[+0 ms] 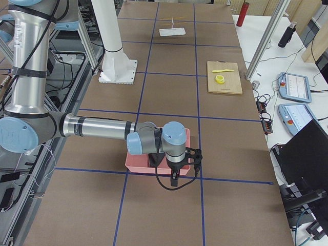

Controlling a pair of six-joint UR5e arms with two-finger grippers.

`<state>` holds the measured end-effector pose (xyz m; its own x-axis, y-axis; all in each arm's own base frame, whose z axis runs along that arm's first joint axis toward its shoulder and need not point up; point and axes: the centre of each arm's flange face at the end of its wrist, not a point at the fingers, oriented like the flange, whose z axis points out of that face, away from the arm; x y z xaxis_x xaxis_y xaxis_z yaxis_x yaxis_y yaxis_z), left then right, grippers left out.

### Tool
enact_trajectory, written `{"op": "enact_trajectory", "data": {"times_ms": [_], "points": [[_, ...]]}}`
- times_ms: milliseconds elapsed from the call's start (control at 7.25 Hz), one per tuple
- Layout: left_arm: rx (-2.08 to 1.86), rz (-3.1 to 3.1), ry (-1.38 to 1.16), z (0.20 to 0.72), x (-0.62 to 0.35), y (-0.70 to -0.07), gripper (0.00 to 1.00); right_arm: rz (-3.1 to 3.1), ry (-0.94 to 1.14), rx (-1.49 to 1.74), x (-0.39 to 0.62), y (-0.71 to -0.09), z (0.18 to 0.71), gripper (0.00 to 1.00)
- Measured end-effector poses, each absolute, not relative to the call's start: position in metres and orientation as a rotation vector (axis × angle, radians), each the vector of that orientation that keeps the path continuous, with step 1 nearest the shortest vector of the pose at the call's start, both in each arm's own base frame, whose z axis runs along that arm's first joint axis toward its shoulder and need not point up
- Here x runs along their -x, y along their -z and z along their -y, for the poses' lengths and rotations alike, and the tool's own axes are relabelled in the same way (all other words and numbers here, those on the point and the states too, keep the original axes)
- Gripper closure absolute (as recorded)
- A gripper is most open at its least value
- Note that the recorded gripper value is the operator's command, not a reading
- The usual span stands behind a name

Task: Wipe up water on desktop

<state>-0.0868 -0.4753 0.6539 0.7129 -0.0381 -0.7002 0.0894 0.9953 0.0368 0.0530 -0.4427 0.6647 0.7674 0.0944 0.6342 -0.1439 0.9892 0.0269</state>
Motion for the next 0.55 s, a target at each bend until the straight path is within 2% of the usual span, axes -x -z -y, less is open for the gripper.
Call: {"op": "enact_trajectory", "data": {"times_ms": [552], "points": [[-0.046,-0.774,0.041,0.482,0.053,-0.643,0.02,0.744,-0.109,-0.071,-0.048,-0.664,0.435,0.00]]}}
